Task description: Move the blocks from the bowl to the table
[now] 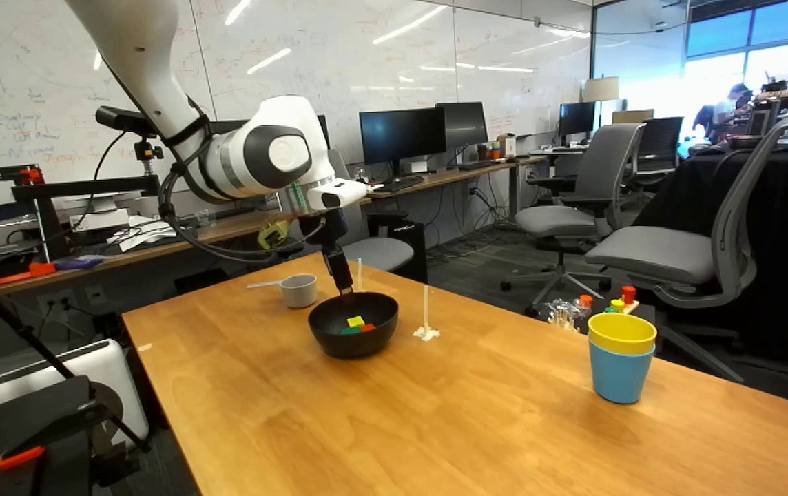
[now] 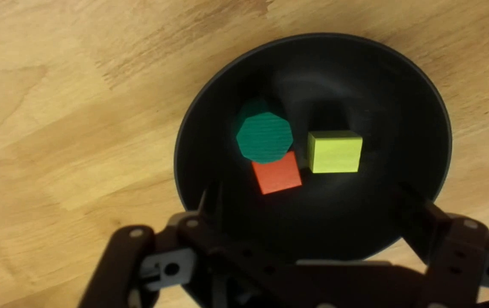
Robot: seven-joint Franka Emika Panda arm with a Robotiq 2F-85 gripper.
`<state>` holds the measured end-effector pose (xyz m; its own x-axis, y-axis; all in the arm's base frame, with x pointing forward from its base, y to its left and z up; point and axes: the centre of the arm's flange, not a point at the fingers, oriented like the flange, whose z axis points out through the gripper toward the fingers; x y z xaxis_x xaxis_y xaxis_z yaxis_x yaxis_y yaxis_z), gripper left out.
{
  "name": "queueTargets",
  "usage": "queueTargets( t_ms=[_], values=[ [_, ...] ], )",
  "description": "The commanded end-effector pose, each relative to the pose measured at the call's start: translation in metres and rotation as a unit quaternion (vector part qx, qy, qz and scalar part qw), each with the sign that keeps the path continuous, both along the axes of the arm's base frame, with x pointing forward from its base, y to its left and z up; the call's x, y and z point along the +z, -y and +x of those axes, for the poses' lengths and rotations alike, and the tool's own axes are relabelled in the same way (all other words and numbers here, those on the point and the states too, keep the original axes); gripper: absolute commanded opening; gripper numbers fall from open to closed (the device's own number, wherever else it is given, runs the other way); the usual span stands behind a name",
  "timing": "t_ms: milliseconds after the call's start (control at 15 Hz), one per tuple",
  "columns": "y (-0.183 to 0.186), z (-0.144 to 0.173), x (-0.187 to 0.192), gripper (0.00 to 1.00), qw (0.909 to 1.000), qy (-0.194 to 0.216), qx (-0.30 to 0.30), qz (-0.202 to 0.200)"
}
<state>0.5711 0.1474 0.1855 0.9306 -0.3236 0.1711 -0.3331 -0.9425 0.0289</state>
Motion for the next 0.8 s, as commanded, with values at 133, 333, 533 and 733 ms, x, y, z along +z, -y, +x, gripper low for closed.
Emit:
queueTargets(
  t_ms=[133, 333, 533, 733],
  values=[
    [-0.023, 0.017, -0.021, 1.0, 0.9998, 0.02, -0.002, -0.008],
    [-0.032, 0.024, -0.029, 1.0, 0.9997, 0.021, -0.005, -0.008],
    [-0.039, 0.032, -0.04, 1.0, 0.9997, 0.022, -0.009, -0.009],
    [-0.04, 0.04, -0.051, 0.92, 0.9995, 0.023, -0.015, -0.013]
  ],
)
